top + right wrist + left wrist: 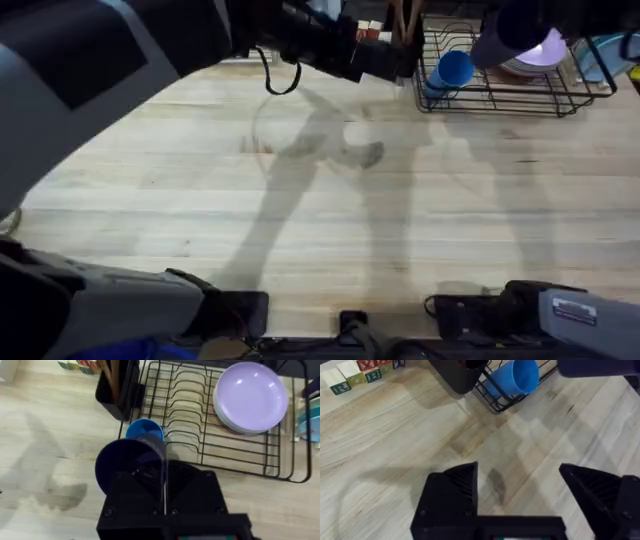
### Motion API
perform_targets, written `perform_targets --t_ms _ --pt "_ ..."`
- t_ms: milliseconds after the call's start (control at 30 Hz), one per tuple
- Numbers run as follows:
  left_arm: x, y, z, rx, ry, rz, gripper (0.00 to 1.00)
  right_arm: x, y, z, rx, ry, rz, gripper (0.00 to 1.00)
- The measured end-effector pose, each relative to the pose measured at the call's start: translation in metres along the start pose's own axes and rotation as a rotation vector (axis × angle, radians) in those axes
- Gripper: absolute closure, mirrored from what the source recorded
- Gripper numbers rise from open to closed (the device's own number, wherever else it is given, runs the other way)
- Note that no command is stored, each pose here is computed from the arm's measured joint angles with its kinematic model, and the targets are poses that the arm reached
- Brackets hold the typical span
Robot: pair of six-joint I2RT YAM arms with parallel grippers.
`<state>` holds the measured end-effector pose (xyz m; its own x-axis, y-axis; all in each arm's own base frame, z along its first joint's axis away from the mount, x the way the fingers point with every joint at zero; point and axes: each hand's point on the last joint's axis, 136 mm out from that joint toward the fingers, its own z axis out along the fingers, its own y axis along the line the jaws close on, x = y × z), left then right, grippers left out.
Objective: Pick up the cup on the table and put them onto the rack.
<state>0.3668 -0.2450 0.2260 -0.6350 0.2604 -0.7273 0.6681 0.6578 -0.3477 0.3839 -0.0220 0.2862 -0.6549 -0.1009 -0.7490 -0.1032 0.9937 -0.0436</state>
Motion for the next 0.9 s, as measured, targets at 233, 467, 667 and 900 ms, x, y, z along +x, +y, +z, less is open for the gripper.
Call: perform_targets --t_ms 233,467,667,900 --pt "0.0 0.0 0.0 0.0 0.0 0.0 0.008 0.014 -0.002 0.031 -0.014 0.078 0.011 0.971" --pt "0.0 0.0 0.0 0.0 0.0 0.0 0.008 0.005 0.0 0.038 -0.036 0.043 0.007 0.972" --pt "0.0 0.0 0.0 0.0 0.0 0.0 0.007 -0.002 0.003 0.041 -0.045 0.018 0.0 0.971" --pt "0.0 0.0 0.0 0.0 0.0 0.0 0.008 0.005 0.008 0.058 -0.065 0.052 -0.002 0.971"
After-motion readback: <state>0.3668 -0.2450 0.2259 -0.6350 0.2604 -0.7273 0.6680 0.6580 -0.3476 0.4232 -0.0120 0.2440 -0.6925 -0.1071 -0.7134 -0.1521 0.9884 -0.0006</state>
